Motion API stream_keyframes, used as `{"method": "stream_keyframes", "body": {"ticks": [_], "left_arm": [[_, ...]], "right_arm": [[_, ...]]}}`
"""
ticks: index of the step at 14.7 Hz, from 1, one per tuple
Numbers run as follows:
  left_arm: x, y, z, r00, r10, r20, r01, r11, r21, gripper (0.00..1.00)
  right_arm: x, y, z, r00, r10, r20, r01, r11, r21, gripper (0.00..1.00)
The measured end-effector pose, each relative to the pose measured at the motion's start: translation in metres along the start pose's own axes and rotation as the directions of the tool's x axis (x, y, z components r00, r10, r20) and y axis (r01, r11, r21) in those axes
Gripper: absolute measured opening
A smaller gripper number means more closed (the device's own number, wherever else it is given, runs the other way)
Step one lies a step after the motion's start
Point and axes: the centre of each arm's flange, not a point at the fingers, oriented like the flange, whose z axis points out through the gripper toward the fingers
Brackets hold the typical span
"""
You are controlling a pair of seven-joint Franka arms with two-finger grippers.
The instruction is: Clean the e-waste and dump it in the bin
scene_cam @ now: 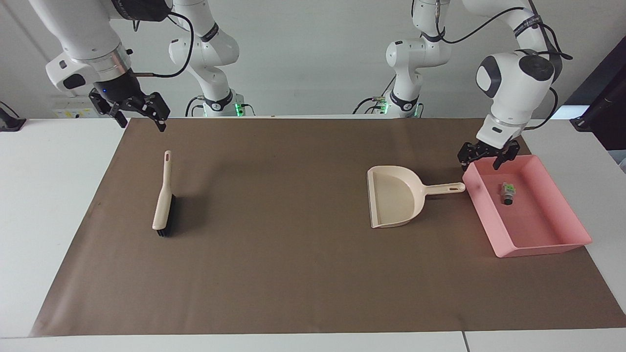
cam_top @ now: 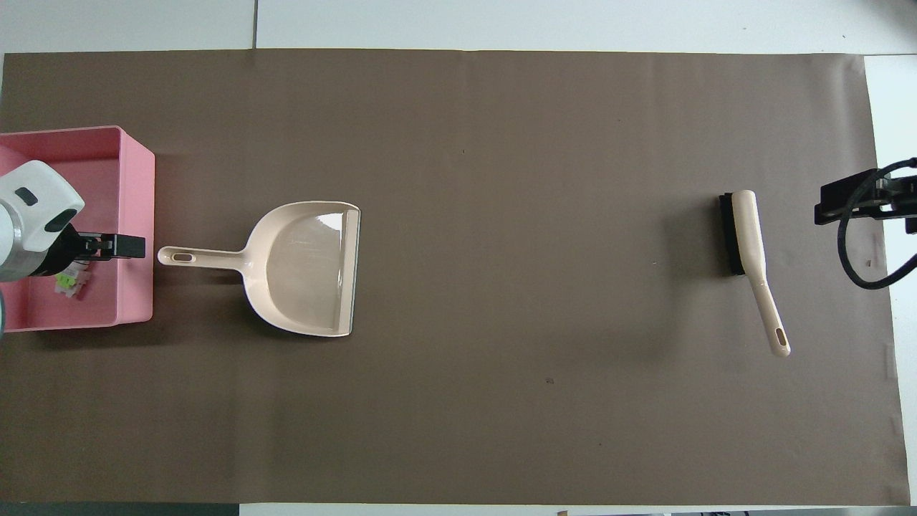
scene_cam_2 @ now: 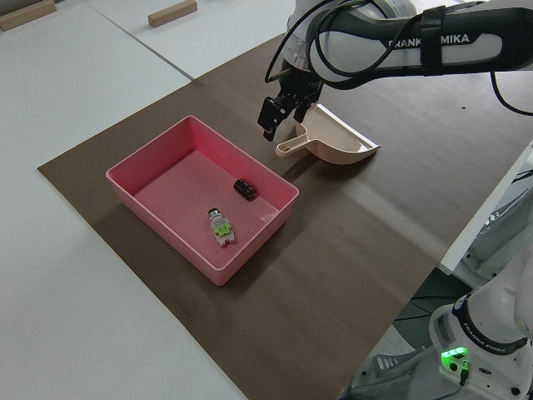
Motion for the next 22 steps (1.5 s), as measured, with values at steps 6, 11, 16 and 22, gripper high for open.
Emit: {"method": "stream_keyframes", "body": {"ticks": [6, 11, 16, 22], "left_arm": [[0.017, -0.011, -0.114, 0.998, -0.053, 0.016, 0.054, 0.998, -0.034, 0.99], [0.01, -0.01, -0.176, 0.997, -0.053, 0.055, 0.056, 0.997, -0.057, 0.99], [0.01, -0.01, -0.171, 0.994, -0.05, 0.093, 0.055, 0.997, -0.061, 0.98], [0.008, -0.009, -0.168, 0.992, -0.048, 0.116, 0.056, 0.997, -0.061, 0.99]], "right_arm": [[0.0, 0.0, 0.0, 1.0, 0.0, 0.0, 0.0, 1.0, 0.0, 1.0], [0.0, 0.0, 0.0, 1.0, 0.001, 0.0, -0.001, 1.0, 0.0, 1.0], [0.0, 0.001, 0.0, 1.0, 0.002, -0.003, -0.002, 1.0, 0.001, 1.0], [0.0, 0.001, 0.0, 1.0, 0.003, -0.003, -0.003, 1.0, 0.001, 1.0]]}}
